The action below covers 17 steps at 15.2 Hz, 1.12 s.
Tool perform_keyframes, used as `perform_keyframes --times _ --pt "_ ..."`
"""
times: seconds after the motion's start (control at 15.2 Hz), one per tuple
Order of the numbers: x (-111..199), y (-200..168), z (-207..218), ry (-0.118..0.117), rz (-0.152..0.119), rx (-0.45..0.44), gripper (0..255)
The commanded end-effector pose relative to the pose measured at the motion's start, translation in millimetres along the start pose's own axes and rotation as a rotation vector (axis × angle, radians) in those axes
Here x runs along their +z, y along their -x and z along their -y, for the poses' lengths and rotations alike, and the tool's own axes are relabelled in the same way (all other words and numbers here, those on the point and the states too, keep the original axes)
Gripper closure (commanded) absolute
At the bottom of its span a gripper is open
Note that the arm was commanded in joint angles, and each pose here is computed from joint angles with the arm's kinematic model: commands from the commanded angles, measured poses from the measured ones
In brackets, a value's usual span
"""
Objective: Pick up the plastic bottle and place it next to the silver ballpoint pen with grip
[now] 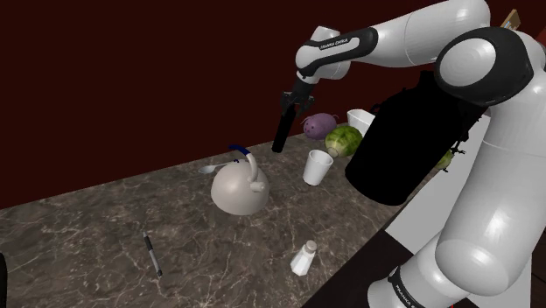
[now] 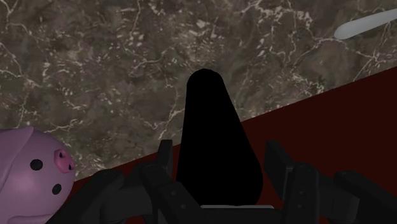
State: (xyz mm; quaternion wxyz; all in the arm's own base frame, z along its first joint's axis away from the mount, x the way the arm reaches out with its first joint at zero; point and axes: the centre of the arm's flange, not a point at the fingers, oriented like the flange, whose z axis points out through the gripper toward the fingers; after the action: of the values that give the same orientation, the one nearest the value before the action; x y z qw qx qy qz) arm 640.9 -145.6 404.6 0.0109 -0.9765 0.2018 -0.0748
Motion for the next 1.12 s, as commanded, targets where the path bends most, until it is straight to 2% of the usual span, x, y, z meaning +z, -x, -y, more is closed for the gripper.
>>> perform_keyframes --times 0.0,0.4,1.06 --pt "0.3 0.1 0.1 0.000 0.000 0.000 255" --pt "0.3 0.1 0.1 0.000 0.000 0.000 255" --pt "-51.9 -7.4 2.8 0.000 0.000 0.000 255"
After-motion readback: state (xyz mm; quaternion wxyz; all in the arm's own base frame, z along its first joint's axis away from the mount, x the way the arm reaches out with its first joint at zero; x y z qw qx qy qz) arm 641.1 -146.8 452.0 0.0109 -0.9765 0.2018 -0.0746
